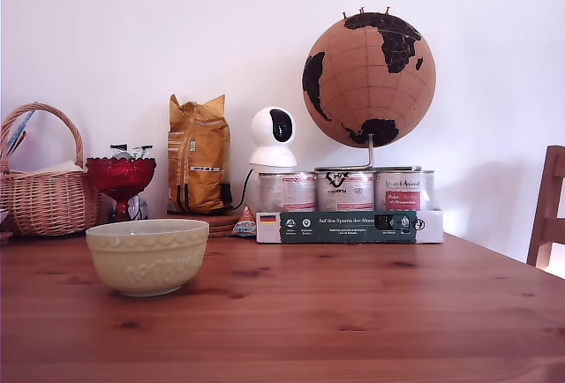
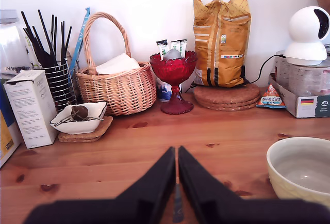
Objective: Pick the grey coffee capsule and place it inside the green bowl
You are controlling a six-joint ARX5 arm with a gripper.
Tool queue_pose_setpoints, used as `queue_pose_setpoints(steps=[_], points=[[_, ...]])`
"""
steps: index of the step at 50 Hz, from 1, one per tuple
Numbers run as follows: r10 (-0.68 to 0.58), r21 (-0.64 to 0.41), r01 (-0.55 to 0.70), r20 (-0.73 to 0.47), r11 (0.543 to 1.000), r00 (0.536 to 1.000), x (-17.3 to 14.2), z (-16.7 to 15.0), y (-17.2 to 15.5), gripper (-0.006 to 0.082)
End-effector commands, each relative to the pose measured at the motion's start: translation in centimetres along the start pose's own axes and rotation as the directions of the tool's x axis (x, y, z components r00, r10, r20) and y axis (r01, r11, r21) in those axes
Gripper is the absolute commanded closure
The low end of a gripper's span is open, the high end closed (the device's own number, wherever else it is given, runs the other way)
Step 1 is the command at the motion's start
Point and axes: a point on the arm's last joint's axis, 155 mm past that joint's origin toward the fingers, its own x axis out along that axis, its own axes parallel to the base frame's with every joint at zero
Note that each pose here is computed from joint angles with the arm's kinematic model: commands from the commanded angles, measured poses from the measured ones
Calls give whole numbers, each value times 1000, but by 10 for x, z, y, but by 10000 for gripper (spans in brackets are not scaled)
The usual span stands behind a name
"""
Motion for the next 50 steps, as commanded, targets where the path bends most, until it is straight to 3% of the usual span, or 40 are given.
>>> queue_pose_setpoints(steps=[1,22,28,38,45,50], points=[[30,35,-21,-300,999,953,-14,-71,6,786],[30,34,-21,-287,999,957,-13,-68,6,786],[25,-18,-30,-204,999,979,-8,-47,5,786],[-31,-266,44,52,963,998,-3,18,-6,786],[-63,-300,120,192,946,979,-7,53,-11,786],[-67,-303,115,164,946,984,-4,47,-12,786]])
